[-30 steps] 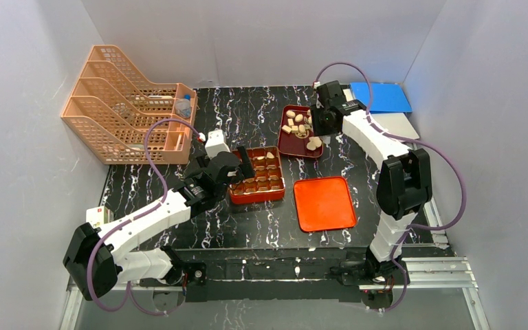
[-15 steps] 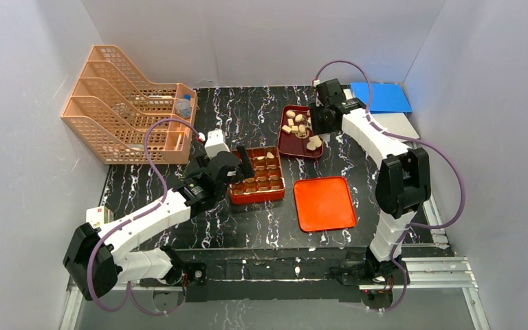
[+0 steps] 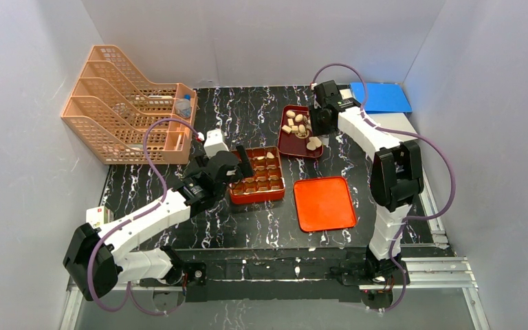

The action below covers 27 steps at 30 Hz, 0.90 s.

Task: Pack the chocolate
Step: Pick up the fake chocolate from the plate.

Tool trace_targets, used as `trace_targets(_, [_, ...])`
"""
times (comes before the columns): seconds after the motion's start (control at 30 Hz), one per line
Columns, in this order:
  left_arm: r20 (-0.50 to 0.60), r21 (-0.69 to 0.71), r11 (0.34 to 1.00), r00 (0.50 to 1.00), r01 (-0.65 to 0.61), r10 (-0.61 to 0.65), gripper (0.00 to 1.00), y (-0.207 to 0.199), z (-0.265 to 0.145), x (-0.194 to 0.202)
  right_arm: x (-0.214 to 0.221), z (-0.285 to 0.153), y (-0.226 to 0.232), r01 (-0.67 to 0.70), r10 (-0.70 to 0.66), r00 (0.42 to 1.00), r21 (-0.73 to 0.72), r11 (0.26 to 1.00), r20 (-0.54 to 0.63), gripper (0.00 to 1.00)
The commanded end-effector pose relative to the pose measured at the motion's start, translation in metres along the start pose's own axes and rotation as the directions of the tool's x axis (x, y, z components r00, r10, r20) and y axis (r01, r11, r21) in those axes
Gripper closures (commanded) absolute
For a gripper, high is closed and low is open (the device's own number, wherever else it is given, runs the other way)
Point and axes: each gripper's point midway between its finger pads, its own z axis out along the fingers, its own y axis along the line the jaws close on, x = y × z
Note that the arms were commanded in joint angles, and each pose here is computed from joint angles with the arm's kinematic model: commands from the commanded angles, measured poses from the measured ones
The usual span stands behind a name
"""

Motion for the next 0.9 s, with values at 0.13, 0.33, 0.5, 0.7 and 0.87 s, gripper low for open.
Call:
trace_targets(0.13, [0.031,-0.008,1.000,0.999,0.021,-0.021,0.02,0.005,-0.002,-0.011,-0.025,-0.011,-0.001,-0.001,0.002,0.997,-0.011,1.000,0.076,0.88])
trace_targets(0.33, [0.035,-0.005,1.000,0.999,0.025,-0.025,0.02,0.005,-0.004,-0.013,-0.030,-0.024,0.000,-0.015,0.018,0.994,-0.023,1.000,0.111,0.99])
trace_targets(0.5, [0.039,-0.003,0.999,0.999,0.034,-0.034,0.02,0.005,-0.007,-0.016,-0.036,-0.041,-0.001,-0.022,0.026,0.988,-0.029,0.999,0.149,0.99])
trace_targets(0.7, [0.048,0.000,0.999,0.998,0.045,-0.045,0.02,0.006,-0.012,-0.020,-0.038,-0.059,-0.001,-0.024,0.032,0.983,-0.044,0.999,0.181,0.99])
trace_targets(0.87, [0.057,0.003,0.999,0.997,0.051,-0.051,0.02,0.006,-0.016,-0.026,-0.037,-0.075,0.005,-0.019,0.034,0.979,-0.076,0.997,0.200,0.99])
